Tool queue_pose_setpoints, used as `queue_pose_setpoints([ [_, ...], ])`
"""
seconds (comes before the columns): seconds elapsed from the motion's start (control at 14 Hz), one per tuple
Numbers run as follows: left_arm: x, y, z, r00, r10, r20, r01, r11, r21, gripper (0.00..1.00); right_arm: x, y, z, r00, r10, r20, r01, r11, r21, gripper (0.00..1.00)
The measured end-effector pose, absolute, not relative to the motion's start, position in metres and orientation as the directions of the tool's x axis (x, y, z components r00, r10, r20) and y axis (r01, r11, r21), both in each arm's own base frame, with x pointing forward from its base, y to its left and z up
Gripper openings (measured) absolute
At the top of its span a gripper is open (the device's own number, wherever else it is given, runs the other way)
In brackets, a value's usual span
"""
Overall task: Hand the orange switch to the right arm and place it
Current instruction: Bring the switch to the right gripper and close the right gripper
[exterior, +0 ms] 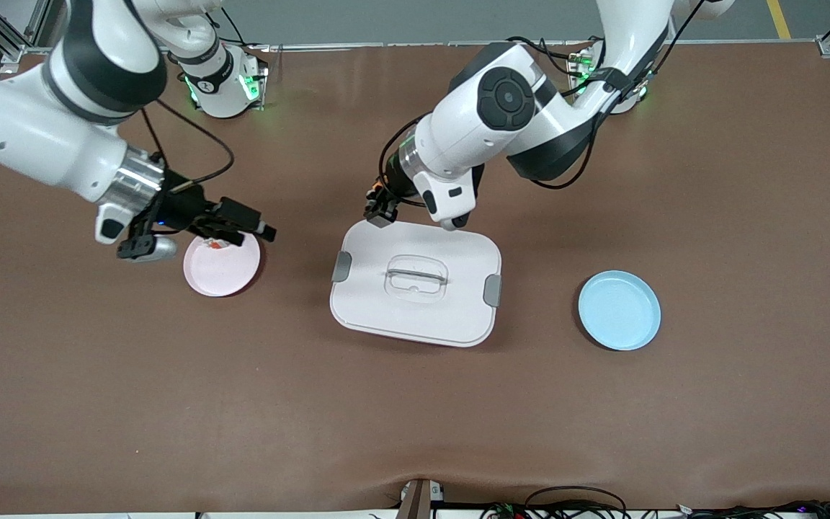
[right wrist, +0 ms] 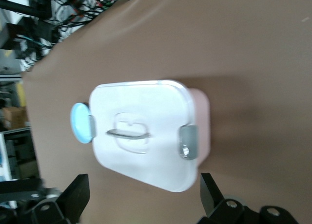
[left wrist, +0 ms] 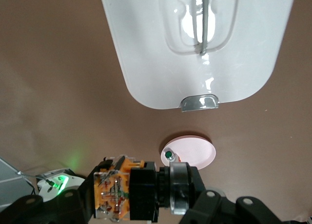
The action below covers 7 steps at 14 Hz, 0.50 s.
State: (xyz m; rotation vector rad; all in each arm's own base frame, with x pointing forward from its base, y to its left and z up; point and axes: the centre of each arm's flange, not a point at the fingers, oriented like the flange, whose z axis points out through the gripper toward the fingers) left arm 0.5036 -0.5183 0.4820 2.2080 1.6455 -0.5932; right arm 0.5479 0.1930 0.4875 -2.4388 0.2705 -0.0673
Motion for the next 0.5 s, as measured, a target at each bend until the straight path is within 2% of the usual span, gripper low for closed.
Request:
queue_pose_setpoints([
  [0.5,0.495,-0.532,0.484,0.164,0.841,-0.515,0.976,-0.215,-0.04,0.72,0.501,0.234,0.468,0.952,-0.297,-0.076,-0.256,-0.633,-0.731,1.0],
])
